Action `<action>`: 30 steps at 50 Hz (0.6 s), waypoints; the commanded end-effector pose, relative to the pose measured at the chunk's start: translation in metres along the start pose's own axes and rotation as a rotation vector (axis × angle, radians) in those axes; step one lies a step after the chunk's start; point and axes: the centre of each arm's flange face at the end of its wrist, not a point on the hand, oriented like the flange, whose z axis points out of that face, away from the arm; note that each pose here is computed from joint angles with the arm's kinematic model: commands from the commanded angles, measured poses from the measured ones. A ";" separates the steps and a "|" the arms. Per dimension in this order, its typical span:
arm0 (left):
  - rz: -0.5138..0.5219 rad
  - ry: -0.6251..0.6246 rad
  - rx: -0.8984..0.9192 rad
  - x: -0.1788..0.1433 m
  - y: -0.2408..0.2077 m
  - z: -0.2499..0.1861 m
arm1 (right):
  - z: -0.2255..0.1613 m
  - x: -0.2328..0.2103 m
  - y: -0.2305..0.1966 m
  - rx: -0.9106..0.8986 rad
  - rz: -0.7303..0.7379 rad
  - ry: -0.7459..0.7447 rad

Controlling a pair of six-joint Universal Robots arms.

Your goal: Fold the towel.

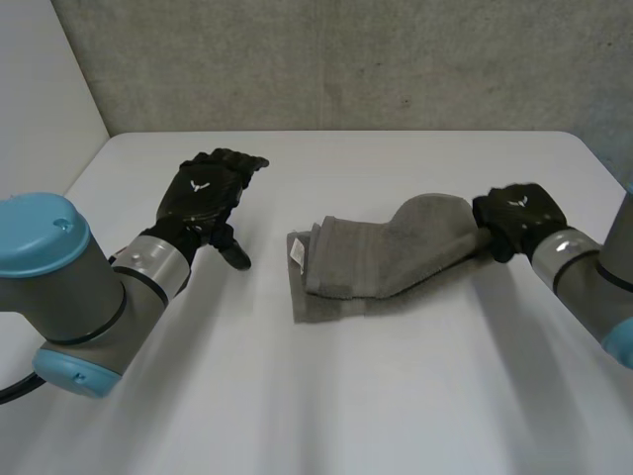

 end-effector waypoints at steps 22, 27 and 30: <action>-0.117 -0.070 0.110 -0.006 -0.031 0.018 | -0.012 -0.191 -0.052 0.253 -0.101 -0.504; -0.120 -0.055 0.106 0.001 -0.028 0.022 | -0.028 -0.159 -0.079 0.282 -0.016 -0.426; -0.123 -0.038 0.114 0.007 -0.029 0.026 | -0.035 -0.141 -0.089 0.282 0.062 -0.388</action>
